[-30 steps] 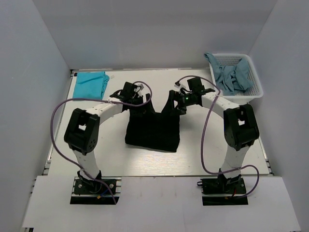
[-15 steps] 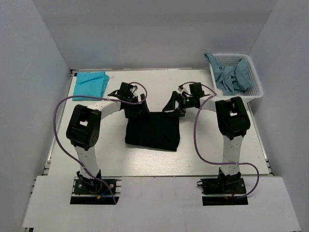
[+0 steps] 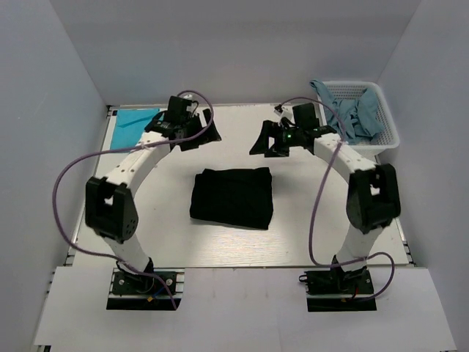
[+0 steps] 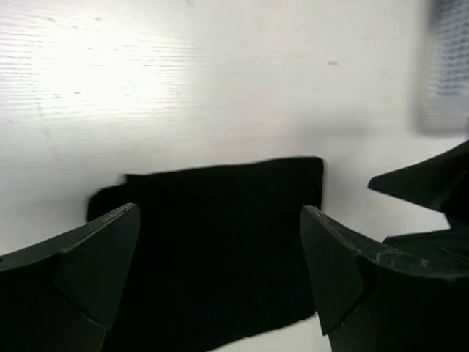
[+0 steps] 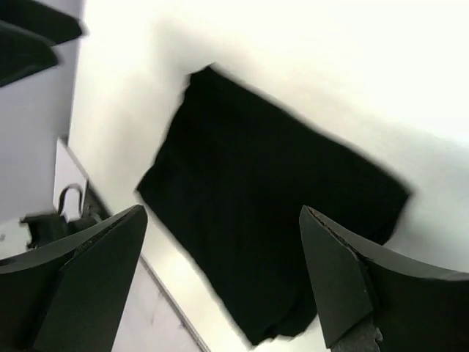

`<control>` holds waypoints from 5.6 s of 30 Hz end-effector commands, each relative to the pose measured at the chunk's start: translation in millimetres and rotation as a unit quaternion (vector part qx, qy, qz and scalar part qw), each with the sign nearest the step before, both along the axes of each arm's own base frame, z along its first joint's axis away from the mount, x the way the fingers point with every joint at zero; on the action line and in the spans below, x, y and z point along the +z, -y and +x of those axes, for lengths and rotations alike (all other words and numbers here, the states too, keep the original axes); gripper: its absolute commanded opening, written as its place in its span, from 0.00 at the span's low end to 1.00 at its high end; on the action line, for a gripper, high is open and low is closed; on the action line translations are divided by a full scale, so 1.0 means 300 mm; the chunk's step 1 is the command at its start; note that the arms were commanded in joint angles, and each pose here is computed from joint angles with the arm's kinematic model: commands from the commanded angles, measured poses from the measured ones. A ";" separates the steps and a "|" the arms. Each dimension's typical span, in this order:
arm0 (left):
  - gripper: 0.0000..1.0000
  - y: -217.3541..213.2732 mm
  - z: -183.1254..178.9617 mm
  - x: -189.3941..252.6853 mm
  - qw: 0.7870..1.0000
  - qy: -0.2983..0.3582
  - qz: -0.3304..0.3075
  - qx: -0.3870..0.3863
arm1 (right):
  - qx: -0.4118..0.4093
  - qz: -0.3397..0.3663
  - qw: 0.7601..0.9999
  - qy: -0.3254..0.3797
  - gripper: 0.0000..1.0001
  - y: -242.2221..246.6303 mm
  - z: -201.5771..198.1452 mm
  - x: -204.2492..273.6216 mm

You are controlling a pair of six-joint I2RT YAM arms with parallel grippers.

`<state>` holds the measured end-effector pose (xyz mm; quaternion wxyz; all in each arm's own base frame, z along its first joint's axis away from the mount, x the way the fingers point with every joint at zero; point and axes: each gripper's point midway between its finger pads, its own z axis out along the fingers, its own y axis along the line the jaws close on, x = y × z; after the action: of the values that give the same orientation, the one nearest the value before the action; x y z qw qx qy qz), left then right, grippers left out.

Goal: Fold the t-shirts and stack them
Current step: Smooth out wrinkles on the folded tshirt, then put the neatly folded tshirt into the corner of the board with the left arm

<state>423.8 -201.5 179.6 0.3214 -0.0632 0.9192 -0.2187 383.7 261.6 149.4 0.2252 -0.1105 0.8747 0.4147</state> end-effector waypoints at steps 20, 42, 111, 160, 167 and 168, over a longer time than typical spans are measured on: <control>1.00 0.074 -0.698 -0.448 0.971 -0.151 -0.168 -0.078 | 0.204 0.065 0.960 -0.183 0.90 -0.010 -0.682 -0.404; 1.00 -0.160 -0.477 -0.120 0.998 -0.030 0.025 0.053 | 0.043 -0.072 0.996 0.016 0.90 0.142 -0.396 -0.003; 0.00 -0.675 0.414 0.410 0.896 0.260 0.346 -0.102 | -0.156 -0.306 0.938 0.046 0.90 0.450 -0.248 0.015; 1.00 -1.384 0.512 -0.180 0.943 0.038 0.084 0.321 | -0.108 -0.237 0.965 0.006 0.90 0.277 -0.125 -0.010; 0.95 -1.448 0.568 -0.179 0.922 0.082 0.024 0.378 | -0.102 -0.237 0.966 -0.013 0.90 0.270 -0.142 -0.043; 0.95 -1.444 0.572 -0.193 0.923 0.085 0.021 0.375 | -0.102 -0.235 0.966 -0.016 0.90 0.269 -0.143 -0.046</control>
<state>581.3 227.5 101.9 0.4164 -0.3493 0.8383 -0.0431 339.0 174.7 127.2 0.2038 -0.0634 0.9643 0.1564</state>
